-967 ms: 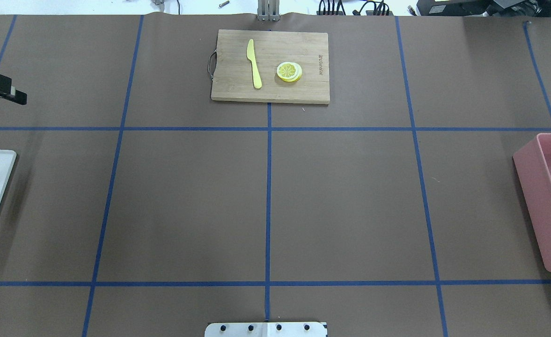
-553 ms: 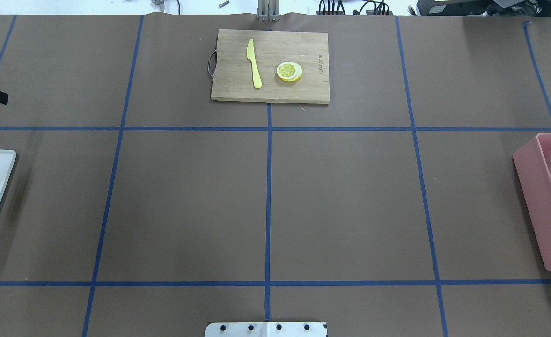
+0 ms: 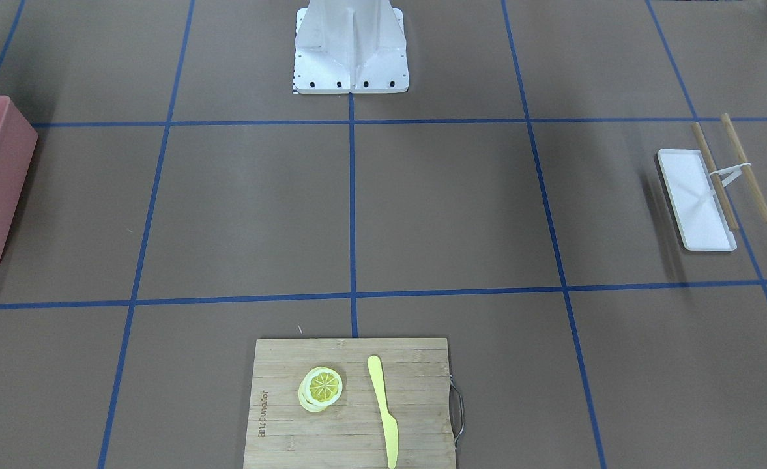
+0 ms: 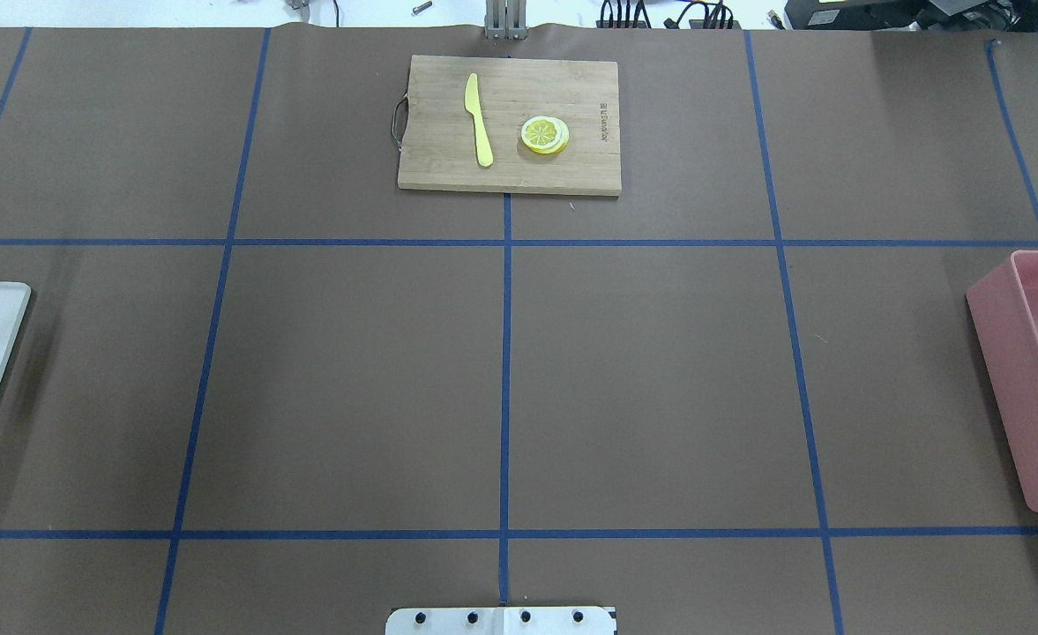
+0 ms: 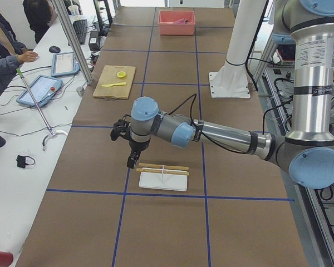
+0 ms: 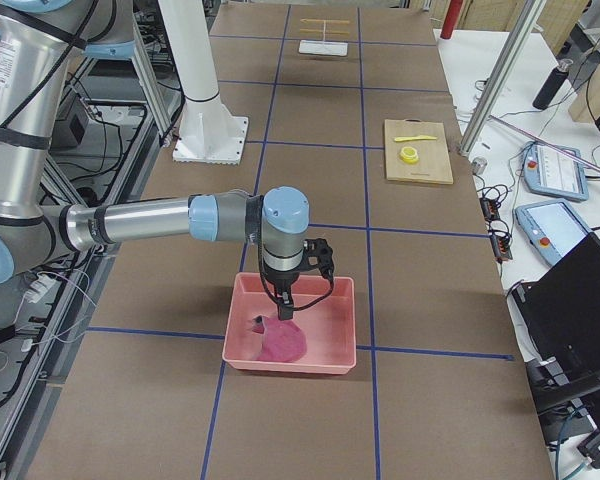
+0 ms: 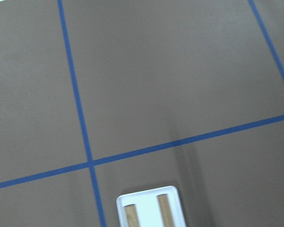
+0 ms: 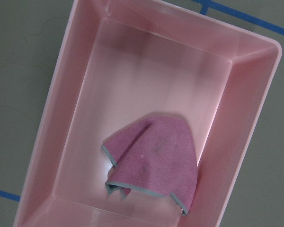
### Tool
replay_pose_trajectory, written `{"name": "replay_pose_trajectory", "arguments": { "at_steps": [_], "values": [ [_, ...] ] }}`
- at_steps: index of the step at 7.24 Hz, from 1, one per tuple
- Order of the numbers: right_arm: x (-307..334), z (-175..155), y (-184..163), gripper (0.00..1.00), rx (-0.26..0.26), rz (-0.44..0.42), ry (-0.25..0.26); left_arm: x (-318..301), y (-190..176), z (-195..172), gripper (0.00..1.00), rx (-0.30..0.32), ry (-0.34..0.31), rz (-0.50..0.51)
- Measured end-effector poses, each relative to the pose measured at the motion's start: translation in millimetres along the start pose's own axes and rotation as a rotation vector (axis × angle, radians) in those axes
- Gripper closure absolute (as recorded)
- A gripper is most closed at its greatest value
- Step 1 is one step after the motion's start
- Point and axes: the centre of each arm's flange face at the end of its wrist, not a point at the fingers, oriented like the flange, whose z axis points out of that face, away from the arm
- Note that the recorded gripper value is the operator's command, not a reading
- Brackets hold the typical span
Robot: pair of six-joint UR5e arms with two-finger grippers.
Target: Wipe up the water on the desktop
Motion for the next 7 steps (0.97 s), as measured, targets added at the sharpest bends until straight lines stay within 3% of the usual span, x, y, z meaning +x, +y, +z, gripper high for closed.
{"name": "replay_pose_trajectory", "arguments": {
  "at_steps": [2,7],
  "values": [
    [4,-6,-3,0.00,0.017,0.029,0.003,-30,38,5,0.02,-0.049,-0.007,0.020],
    [16,-16,-12,0.00,0.059,0.064,-0.026,-29,104,0,0.02,-0.094,0.038,-0.041]
  ]
}}
